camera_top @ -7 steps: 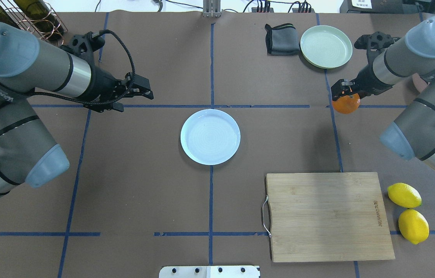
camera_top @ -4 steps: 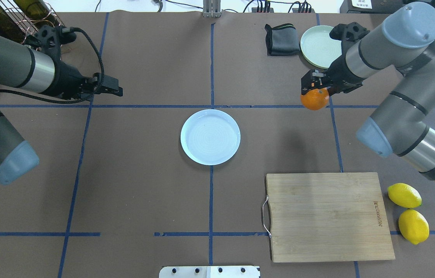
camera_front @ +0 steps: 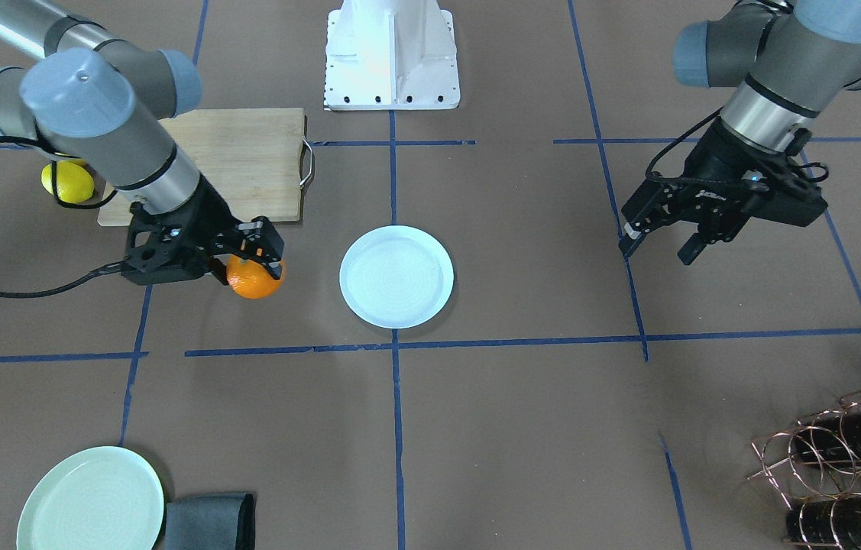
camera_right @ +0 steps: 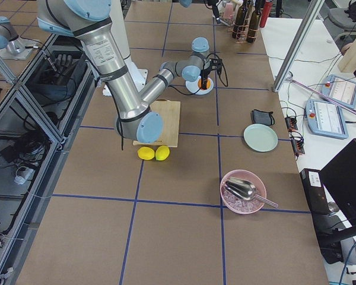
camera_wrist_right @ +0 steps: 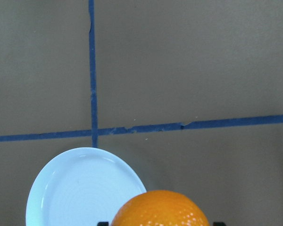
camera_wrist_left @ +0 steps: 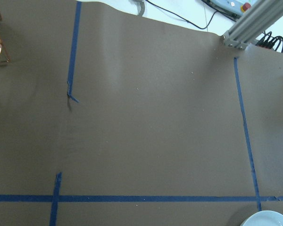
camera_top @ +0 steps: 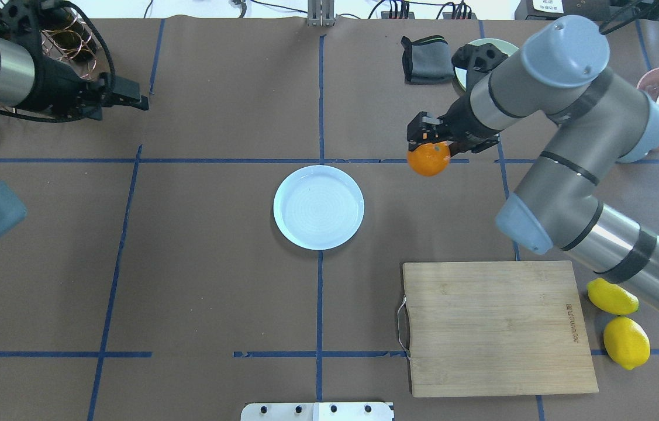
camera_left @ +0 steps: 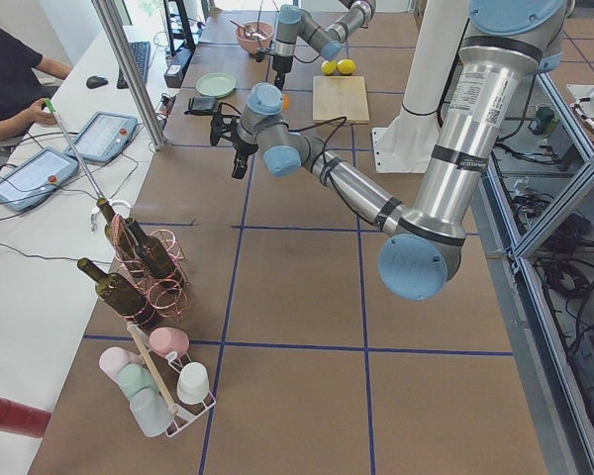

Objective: Pick orange to plate
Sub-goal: 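Carry the orange over the plate with the right gripper while the left arm withdraws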

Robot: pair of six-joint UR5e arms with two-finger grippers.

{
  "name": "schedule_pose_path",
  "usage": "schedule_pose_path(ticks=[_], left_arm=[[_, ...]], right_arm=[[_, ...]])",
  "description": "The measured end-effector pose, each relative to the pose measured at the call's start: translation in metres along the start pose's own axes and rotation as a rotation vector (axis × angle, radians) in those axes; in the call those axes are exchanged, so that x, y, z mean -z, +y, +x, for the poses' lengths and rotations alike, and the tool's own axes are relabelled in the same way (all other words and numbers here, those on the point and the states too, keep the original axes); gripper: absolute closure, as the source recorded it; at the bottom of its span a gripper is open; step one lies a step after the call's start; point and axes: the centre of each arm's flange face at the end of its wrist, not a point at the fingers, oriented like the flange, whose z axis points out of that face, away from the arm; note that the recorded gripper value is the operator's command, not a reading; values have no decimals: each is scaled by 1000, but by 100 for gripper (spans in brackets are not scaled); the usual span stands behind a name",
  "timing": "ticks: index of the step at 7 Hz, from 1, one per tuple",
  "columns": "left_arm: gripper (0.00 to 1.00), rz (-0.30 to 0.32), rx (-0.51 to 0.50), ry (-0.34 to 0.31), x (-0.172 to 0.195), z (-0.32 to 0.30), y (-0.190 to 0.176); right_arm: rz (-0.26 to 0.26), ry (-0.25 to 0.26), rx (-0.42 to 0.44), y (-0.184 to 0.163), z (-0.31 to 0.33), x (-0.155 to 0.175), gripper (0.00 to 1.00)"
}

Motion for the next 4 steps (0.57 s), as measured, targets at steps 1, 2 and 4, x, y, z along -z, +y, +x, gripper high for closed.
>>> schedule_pose_path(ticks=[1, 2, 4], left_arm=[[0, 8, -40, -31, 3, -23, -3], [0, 15, -90, -64, 8, -47, -6], [0, 8, -185, -124, 11, -90, -11]], right_arm=[[29, 11, 15, 23, -18, -16, 100], [60, 31, 30, 39, -30, -33, 100], [98, 69, 44, 45, -59, -67, 100]])
